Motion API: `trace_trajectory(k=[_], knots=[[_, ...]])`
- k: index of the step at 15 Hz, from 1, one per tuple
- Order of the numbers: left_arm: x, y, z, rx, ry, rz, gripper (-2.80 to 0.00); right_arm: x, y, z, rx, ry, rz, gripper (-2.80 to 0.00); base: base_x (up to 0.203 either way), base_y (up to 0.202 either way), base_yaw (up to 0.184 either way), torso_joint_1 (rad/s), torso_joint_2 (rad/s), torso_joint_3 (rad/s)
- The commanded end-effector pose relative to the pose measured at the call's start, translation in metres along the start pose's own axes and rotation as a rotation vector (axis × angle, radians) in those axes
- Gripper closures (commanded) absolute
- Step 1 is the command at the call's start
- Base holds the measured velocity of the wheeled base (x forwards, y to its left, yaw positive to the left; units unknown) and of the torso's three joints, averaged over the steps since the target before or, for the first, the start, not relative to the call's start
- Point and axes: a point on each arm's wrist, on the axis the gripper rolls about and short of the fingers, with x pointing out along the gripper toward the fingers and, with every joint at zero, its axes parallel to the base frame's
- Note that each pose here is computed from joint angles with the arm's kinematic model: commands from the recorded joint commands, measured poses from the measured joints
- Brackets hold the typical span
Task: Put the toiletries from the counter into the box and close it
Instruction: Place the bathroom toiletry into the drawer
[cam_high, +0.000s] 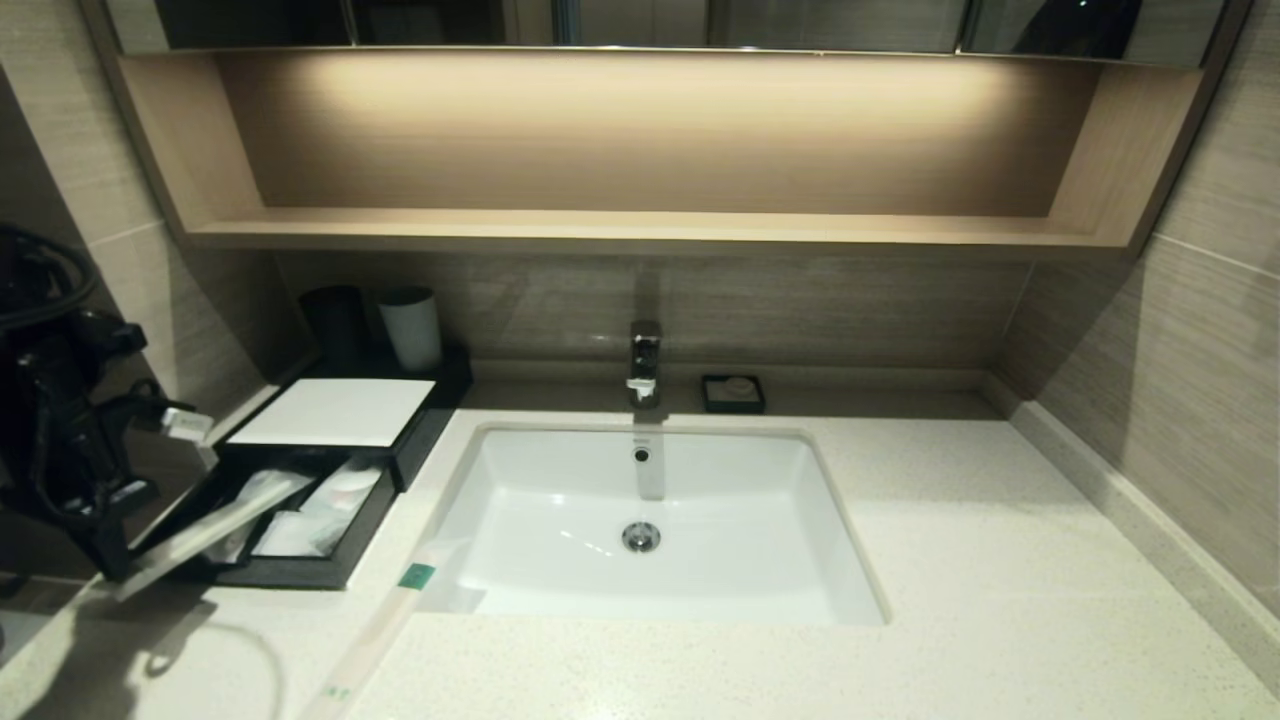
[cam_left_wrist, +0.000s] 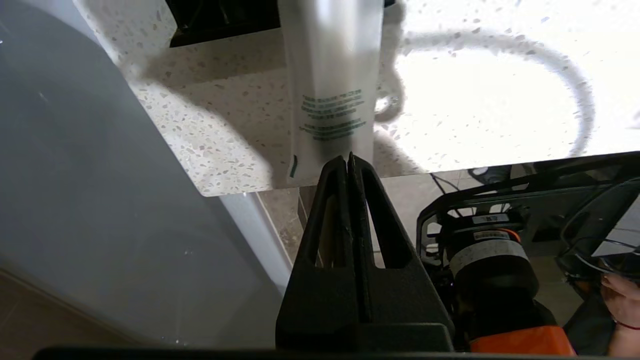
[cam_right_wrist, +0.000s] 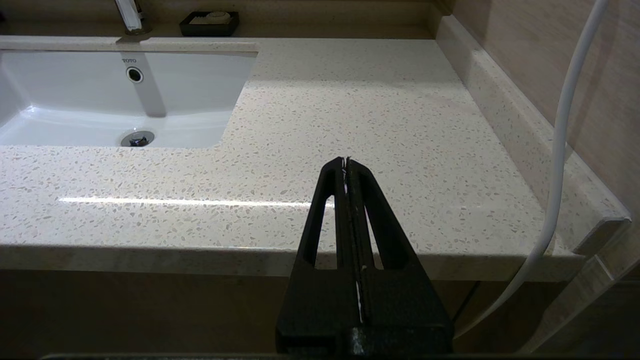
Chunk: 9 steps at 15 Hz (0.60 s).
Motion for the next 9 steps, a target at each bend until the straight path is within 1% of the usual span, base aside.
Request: trace_trajectory(k=[1, 6, 7, 9], knots=[[-0.008, -0.003, -0.004, 0.001, -0.031, -0.010, 0.00, 0.000, 0.000, 0.000, 0.000, 0.000, 0.001, 0.00, 0.000, 0.000, 0.000, 0.000, 0.00, 0.000], [-0.025, -0.010, -0.014, -0.001, -0.076, 0.006, 0.00, 0.000, 0.000, 0.000, 0.000, 0.001, 0.001, 0.00, 0.000, 0.000, 0.000, 0.000, 0.00, 0.000], [-0.027, -0.011, -0.015, -0.002, -0.078, 0.018, 0.00, 0.000, 0.000, 0.000, 0.000, -0.001, 0.001, 0.00, 0.000, 0.000, 0.000, 0.000, 0.00, 0.000], [-0.024, -0.009, -0.016, -0.005, -0.053, 0.027, 0.00, 0.000, 0.000, 0.000, 0.000, 0.000, 0.001, 0.00, 0.000, 0.000, 0.000, 0.000, 0.00, 0.000]])
